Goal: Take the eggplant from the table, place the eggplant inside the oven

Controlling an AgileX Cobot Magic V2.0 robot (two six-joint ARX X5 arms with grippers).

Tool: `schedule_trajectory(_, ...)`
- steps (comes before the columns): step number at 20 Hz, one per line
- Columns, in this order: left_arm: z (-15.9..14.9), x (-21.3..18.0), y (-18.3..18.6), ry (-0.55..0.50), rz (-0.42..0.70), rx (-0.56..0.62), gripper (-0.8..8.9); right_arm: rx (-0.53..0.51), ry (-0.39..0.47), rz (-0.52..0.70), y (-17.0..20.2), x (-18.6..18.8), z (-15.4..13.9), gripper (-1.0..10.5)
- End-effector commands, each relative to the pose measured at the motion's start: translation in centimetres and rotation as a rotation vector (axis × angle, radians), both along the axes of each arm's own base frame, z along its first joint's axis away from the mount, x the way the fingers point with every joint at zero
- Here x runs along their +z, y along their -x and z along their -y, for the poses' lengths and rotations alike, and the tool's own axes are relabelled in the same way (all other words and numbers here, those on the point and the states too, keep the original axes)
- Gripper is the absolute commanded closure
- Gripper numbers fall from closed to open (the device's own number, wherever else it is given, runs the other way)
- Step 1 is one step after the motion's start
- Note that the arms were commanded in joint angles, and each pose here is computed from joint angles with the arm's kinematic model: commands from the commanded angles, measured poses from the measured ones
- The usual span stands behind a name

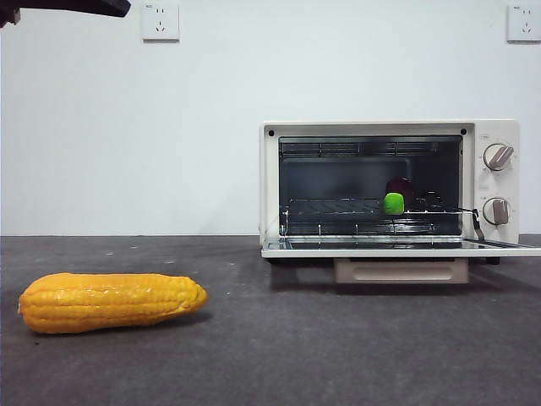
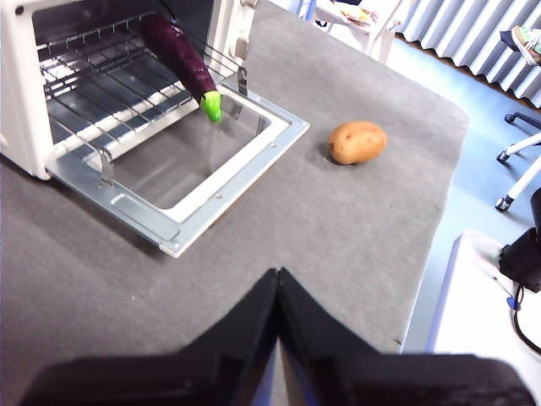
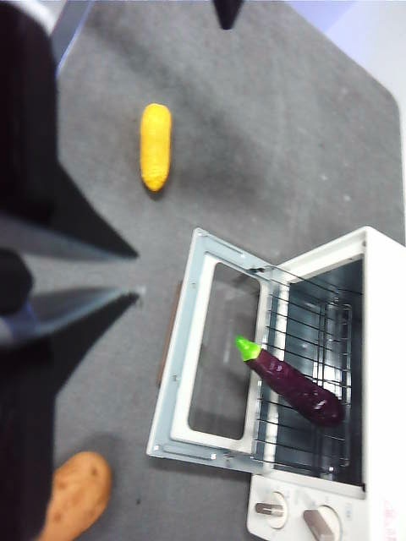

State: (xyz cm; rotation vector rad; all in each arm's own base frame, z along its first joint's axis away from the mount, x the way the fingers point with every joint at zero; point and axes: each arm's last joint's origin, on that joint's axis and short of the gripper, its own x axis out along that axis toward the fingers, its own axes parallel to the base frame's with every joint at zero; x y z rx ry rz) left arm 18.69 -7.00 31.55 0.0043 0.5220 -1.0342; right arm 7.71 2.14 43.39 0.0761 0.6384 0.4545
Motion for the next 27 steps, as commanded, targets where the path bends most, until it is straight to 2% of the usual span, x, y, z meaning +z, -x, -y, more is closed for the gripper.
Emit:
schedule_trajectory(1, 0.1, -0.1, -0.3, 0.006, 0.012, 0.0, 8.19, 0.017, 0.021, -0.005, 0.4, -0.1, 0.1, 9.6)
schedule_trajectory(5, 0.4, -0.8, -1.5, -0.005, -0.009, 0.026, 8.19, 0.024, 0.029, -0.032, 1.3, -0.4, 0.2, 9.6)
schedule_trajectory(10, 1.3, -3.5, -4.6, -0.035, -0.096, 0.048, 8.2, 0.024, 0.026, -0.019, 2.3, -0.4, 0.3, 9.6)
schedule_trajectory(18, 4.0, -11.1, -10.9, -0.022, -0.239, 0.064, 8.2, 0.008, -0.01, 0.02, 5.1, -0.4, 0.8, 9.6)
schedule_trajectory(21, 5.1, -13.6, -12.3, -0.013, -0.275, 0.07, 8.19, 0.025, -0.054, 0.031, 6.0, -0.4, 0.8, 9.6)
schedule_trajectory(23, 5.9, -14.9, -12.8, -0.031, -0.273, 0.109, 8.2, 0.022, -0.063, 0.036, 6.3, -0.4, 0.9, 9.6)
schedule_trajectory(27, 7.6, -16.7, -13.6, -0.07, -0.277, 0.113, 8.2, 0.015, -0.073, 0.031, 6.4, -0.4, 0.9, 9.6)
